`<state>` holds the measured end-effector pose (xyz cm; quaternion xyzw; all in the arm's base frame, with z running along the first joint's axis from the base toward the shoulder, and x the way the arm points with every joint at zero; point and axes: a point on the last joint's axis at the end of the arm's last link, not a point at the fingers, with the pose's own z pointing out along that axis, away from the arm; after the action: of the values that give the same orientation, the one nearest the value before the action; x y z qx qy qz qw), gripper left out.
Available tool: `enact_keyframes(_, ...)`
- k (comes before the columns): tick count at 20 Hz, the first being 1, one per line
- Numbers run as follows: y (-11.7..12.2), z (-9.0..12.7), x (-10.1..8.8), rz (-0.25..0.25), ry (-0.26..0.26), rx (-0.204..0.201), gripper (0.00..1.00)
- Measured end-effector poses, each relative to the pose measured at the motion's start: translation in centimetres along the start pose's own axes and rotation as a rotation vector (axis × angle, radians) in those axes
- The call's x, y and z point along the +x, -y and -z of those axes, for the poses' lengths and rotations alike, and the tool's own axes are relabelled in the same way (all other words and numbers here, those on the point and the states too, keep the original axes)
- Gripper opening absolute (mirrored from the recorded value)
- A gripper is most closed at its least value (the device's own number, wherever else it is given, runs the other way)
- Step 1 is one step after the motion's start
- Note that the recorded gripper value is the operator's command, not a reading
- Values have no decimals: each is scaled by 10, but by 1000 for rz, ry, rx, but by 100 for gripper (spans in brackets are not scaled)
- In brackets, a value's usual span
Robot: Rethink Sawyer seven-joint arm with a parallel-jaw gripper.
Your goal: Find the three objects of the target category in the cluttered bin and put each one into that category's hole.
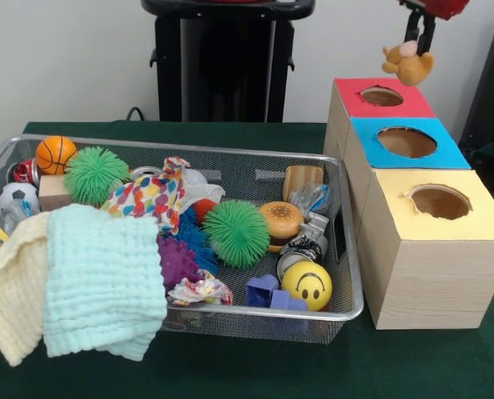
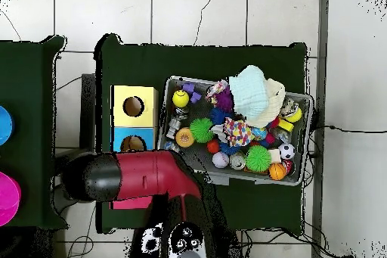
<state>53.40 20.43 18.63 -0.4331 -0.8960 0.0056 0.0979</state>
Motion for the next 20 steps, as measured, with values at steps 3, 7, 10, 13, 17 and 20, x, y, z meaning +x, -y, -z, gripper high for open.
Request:
enact_keyframes(3,8,-12,22,15,-24,34,0)
enact_keyframes(7,22,-31,43,30,-48,79,0)
enact_keyframes(10,29,-45,53,37,-56,101,0)
enact_keyframes(13,37,-63,62,43,-59,112,0)
enact_keyframes(17,42,-89,67,47,-43,104,0)
enact_keyframes(20,43,-99,67,48,-33,99,0)
